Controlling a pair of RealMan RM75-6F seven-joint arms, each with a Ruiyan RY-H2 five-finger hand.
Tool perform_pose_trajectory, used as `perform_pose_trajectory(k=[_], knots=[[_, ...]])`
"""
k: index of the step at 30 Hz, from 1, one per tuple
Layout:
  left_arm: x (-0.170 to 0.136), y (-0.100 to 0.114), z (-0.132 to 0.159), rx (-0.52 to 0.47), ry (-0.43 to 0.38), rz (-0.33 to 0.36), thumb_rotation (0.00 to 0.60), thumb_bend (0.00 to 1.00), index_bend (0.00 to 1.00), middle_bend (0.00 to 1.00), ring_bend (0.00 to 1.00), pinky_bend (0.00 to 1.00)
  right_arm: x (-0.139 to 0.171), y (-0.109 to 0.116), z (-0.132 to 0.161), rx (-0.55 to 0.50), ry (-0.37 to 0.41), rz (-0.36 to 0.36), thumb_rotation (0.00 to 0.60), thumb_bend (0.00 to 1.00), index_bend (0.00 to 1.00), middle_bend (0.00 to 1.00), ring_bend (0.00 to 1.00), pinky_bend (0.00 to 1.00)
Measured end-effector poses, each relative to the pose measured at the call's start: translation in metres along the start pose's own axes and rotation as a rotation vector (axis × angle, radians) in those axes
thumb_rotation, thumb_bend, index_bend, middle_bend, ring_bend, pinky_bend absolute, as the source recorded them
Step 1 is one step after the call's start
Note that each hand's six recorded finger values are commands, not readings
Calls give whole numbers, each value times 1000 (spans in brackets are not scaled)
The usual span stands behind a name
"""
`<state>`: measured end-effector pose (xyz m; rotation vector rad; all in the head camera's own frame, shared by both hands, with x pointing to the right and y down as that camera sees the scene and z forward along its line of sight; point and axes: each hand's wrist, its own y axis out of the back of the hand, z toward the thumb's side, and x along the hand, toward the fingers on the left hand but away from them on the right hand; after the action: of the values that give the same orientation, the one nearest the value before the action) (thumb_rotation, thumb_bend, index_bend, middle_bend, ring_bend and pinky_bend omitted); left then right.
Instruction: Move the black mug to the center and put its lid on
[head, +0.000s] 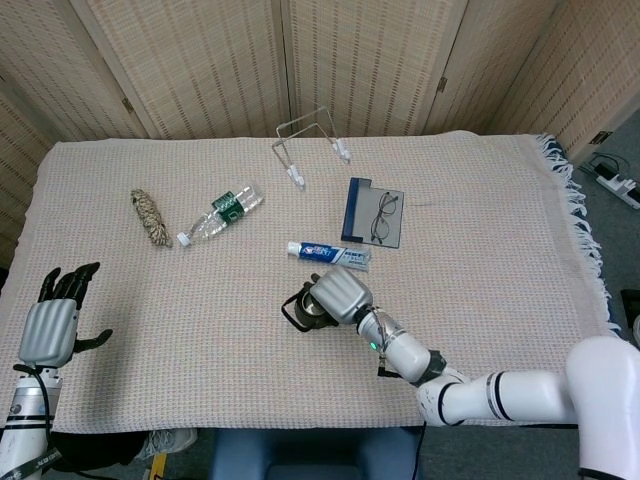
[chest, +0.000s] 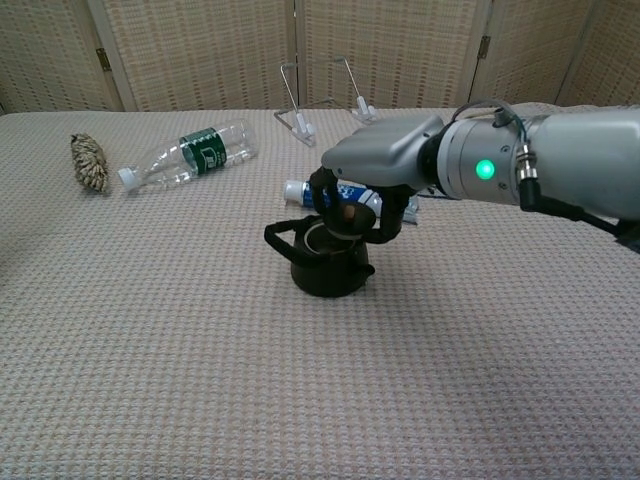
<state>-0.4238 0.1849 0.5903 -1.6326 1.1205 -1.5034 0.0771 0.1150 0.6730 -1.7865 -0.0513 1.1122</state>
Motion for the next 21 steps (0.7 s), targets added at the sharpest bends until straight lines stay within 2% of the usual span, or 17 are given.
perform_pose_trajectory(k=[12,21], knots=[[2,-3,-3,-2,7,-6,600,89,54,89,106,0,-10,5,13,21,-1,5,600,378,354,297,887,806],[4,-5,-4,-5,9,-11,600,88,56,89,106,0,-5,1,14,50,0,15,600,378,180,205,865,806]])
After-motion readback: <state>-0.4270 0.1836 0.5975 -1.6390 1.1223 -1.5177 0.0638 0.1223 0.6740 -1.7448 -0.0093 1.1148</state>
